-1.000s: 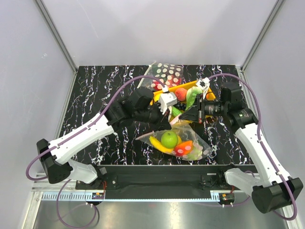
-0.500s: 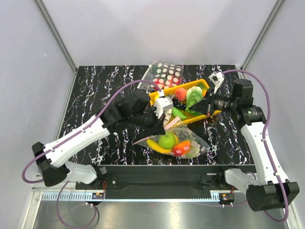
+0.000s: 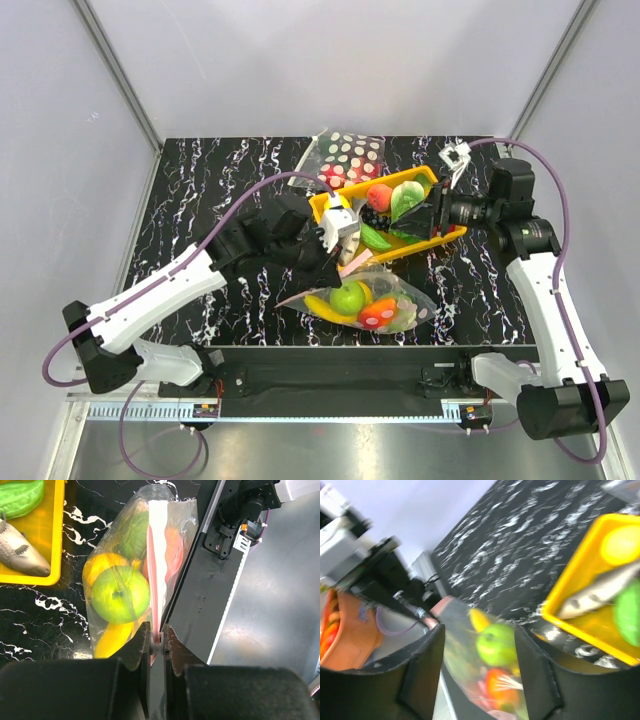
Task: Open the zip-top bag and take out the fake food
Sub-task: Unzip the zipper food storage bag at the center of the board.
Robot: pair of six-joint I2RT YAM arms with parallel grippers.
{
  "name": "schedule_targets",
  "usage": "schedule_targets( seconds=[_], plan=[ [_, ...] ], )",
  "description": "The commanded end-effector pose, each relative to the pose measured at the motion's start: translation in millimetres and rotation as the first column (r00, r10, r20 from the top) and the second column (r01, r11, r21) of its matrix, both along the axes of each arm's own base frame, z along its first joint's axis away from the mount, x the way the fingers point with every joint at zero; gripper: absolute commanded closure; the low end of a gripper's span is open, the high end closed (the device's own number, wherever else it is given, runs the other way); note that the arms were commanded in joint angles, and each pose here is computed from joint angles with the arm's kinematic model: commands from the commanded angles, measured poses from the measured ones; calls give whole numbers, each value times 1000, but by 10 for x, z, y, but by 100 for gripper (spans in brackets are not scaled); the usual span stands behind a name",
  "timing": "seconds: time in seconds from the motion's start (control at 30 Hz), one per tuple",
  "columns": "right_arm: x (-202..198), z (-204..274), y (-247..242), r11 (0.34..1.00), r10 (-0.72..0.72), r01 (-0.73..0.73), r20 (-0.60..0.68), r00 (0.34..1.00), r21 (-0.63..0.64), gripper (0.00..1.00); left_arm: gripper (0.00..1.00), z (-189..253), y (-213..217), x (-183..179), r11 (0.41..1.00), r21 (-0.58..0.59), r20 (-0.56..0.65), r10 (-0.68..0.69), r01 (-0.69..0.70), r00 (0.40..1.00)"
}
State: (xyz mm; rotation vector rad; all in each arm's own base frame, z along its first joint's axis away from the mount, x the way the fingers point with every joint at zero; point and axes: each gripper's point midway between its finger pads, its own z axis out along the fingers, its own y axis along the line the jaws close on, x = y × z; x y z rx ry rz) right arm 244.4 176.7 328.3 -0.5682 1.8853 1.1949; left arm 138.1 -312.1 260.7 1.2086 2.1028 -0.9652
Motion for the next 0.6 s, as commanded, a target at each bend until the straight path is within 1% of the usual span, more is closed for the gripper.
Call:
schedule_targets(
  seconds=[0.0,0.1,0.17,0.23,0.43,0.57],
  plan=[
    [-291,141,235,988,144,-144,-10,989,59,33,100,247,-123,80,997,-70,52,-9,13,999],
    [-448,14,355,982,187,-186,-48,981,34,30,100,256,-174,102,997,-71,50,-19,23,999],
    [-503,12,370,981,194,-193,-35,980,36,27,100,252,-213,109,997,-73,46,-27,30,999],
    [-550,-57,393,980,199,-197,-51,979,34,24,100,262,-241,113,996,-81,45,-32,35,998],
    [-620,-244,508,969,247,-245,-97,964,34,22,100,291,-319,126,994,-99,34,-42,45,999],
    [-667,-269,600,961,277,-274,-96,956,43,22,100,311,-356,148,993,-106,34,-44,47,998]
  ],
)
